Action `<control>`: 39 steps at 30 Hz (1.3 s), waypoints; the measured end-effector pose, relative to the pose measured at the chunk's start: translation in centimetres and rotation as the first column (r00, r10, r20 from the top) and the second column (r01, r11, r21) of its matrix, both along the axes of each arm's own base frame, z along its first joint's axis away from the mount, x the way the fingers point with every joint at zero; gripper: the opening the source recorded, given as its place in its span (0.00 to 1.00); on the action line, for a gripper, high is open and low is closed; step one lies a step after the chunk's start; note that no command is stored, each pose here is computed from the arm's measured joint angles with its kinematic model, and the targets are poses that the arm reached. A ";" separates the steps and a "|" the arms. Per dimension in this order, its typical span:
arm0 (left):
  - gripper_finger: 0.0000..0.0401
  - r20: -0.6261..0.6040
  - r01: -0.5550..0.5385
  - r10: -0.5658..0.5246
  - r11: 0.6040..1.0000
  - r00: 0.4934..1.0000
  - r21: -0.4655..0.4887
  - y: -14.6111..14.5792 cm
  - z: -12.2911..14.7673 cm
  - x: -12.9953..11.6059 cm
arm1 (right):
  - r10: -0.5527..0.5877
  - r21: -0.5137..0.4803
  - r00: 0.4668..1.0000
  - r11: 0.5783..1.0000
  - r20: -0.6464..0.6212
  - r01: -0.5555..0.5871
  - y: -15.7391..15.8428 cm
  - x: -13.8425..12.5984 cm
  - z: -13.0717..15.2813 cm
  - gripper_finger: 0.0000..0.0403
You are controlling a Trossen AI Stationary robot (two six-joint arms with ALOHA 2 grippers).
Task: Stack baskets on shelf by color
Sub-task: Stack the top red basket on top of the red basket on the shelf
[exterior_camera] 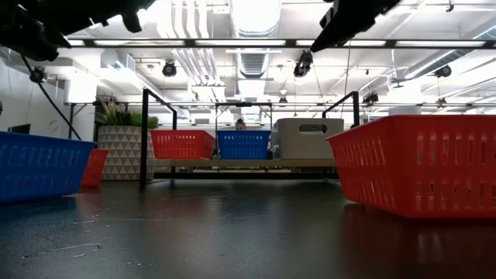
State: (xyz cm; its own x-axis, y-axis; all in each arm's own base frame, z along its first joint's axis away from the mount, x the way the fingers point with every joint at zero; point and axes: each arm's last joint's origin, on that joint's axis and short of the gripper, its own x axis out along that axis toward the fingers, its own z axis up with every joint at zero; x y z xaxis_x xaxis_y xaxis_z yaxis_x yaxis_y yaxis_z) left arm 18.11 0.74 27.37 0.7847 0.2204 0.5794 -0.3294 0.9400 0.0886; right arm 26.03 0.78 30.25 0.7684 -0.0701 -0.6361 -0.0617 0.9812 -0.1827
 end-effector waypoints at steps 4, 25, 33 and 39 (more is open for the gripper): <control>0.00 -0.048 0.066 -0.070 0.994 0.996 -0.089 0.0 -0.9 1.5 | 0.103 -0.085 0.984 0.992 0.147 -0.091 1.0 -0.5 -2.2 0.02; 0.00 -0.358 0.122 -0.322 0.867 0.876 -0.483 -0.5 -2.8 11.0 | 0.173 -0.242 0.898 0.967 0.404 -0.078 -1.6 -5.8 -3.3 0.02; 0.00 -0.828 -0.350 -0.507 0.750 0.239 -0.561 -3.8 -0.2 12.6 | 0.176 -0.259 0.888 0.964 0.425 -0.067 -1.5 -7.7 -3.3 0.02; 0.00 -0.812 -0.758 -0.570 0.583 -0.126 -0.291 -7.9 1.9 10.5 | 0.172 -0.253 0.891 0.965 0.419 -0.067 -1.5 -8.3 -3.2 0.02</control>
State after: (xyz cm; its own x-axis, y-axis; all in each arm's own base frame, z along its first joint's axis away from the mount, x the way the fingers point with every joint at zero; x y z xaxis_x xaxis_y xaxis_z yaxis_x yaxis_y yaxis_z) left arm 28.57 -7.20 29.27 0.1045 0.0169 -0.9944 -0.6149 0.7870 -0.0512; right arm 17.77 -0.71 27.00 0.9748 -0.0609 -0.2147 -0.0391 0.9004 -0.4332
